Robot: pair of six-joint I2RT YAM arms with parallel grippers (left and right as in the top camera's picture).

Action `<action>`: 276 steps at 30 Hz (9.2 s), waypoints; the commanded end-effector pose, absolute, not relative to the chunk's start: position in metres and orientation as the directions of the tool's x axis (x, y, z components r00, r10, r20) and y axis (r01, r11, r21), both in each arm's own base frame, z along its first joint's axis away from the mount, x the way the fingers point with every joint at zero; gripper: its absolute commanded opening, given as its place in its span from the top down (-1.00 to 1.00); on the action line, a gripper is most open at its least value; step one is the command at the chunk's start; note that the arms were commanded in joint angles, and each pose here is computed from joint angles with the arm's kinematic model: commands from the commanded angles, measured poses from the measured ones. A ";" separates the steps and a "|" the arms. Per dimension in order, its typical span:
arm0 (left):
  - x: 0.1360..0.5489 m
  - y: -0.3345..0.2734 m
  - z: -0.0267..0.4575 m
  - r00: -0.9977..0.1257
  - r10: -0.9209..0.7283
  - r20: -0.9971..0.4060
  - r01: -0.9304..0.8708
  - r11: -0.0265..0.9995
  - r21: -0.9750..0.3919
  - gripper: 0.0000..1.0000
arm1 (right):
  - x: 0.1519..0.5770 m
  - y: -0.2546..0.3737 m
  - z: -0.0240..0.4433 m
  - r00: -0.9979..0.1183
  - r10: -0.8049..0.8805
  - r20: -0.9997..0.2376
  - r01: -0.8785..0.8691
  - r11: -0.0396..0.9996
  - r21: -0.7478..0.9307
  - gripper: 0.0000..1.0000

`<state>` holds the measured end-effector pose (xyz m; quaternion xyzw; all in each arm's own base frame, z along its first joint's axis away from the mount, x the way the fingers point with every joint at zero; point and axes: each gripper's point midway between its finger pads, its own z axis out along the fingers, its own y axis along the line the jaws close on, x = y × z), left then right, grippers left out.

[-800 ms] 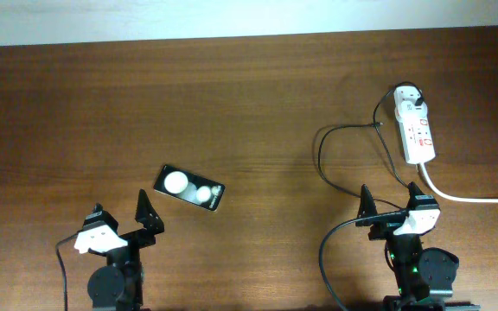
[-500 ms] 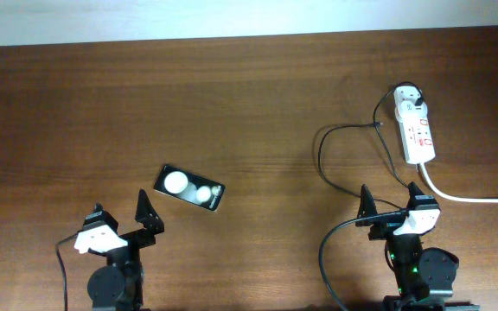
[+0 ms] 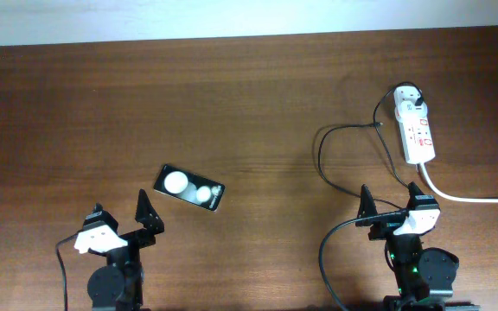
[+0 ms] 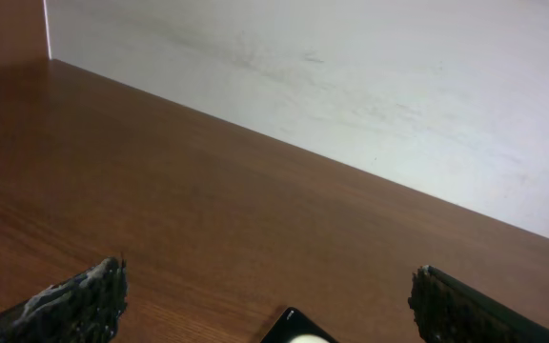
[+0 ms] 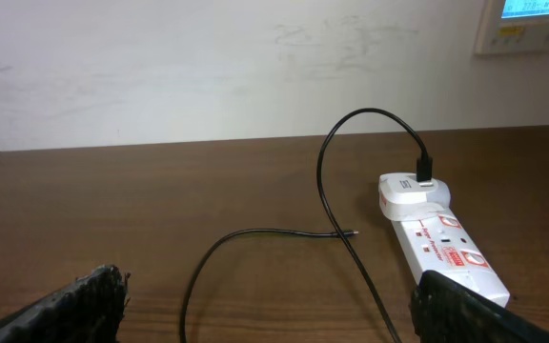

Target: Plug charger to phone and switch on socket

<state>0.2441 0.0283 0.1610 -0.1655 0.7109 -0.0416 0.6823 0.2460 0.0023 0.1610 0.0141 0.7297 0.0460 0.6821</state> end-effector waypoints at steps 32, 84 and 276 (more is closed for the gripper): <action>0.244 0.029 0.160 -0.016 -0.275 -0.961 -0.182 0.946 -0.267 -0.98 | 0.246 0.002 0.156 -0.080 0.089 -0.993 -0.035 0.995 0.092 -0.97; 0.288 0.000 0.300 -0.544 -0.234 -0.806 -0.132 0.972 -0.193 -0.98 | 0.246 0.002 0.156 -0.080 0.089 -0.993 -0.035 0.995 0.092 -0.97; 0.298 -0.190 0.192 -0.906 -0.140 0.399 -0.422 0.244 -0.873 -0.25 | 0.246 0.002 0.156 -0.080 0.089 -0.993 -0.035 0.995 0.092 -0.97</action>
